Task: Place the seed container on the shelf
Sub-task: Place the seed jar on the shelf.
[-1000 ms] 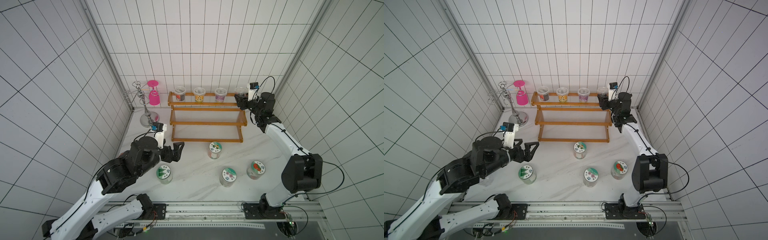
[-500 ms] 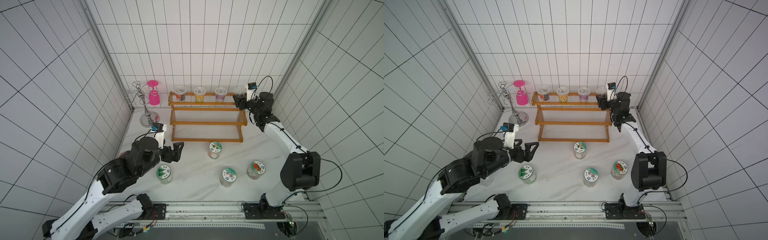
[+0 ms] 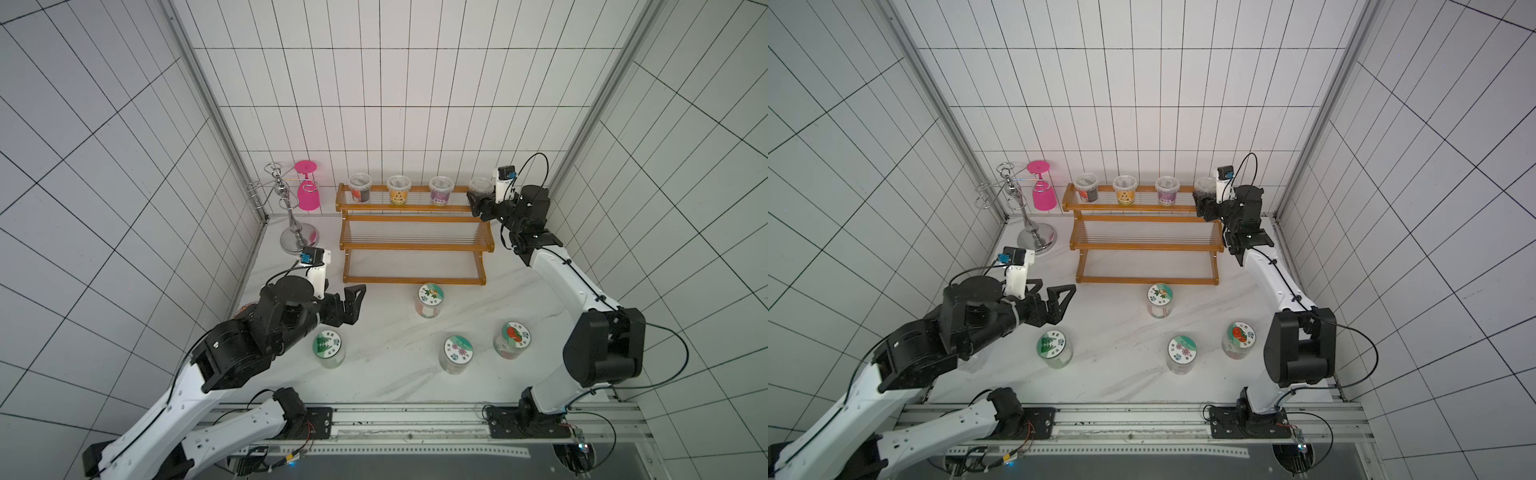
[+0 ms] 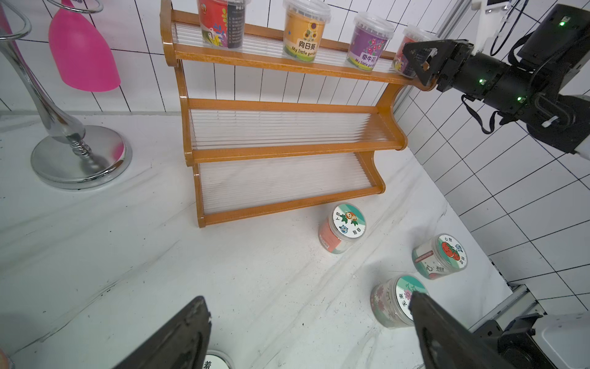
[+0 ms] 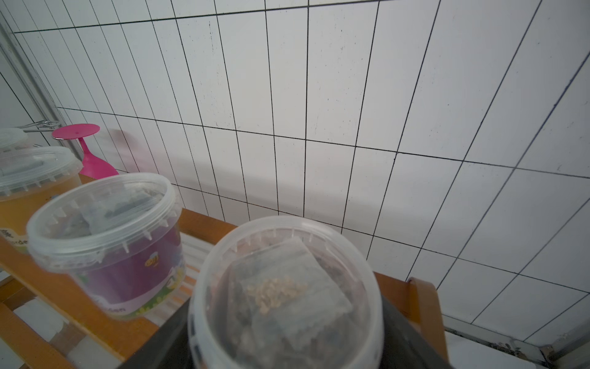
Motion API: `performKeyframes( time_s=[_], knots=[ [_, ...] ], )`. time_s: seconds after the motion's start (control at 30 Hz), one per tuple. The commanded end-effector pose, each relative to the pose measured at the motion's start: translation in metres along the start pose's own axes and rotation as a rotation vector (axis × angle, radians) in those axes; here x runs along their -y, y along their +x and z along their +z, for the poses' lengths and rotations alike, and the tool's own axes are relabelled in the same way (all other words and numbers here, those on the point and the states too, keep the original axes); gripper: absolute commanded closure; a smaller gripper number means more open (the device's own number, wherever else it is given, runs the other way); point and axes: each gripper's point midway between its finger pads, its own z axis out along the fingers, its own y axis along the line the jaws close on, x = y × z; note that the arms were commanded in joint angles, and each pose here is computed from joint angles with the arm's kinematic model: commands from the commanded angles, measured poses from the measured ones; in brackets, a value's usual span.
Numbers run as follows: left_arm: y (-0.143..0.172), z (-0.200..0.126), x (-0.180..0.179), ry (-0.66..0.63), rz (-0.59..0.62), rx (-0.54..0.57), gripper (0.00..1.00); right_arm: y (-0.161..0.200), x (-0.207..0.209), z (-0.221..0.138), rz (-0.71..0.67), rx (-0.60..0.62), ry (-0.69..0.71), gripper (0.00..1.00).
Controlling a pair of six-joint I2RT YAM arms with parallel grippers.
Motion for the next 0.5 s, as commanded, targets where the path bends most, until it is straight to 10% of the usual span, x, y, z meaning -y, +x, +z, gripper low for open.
performKeyframes(
  time_s=[0.0,0.47],
  knots=[
    [-0.0001,-0.0013,-0.0011,-0.001,0.001,0.009,0.02,-0.0076,-0.0007,-0.013,-0.02,0.017,0.016,0.21],
    [0.0021,-0.0003,-0.0004,0.006,-0.004,0.004,0.02,0.001,0.0002,-0.0208,-0.049,-0.017,0.033,0.3]
  ],
)
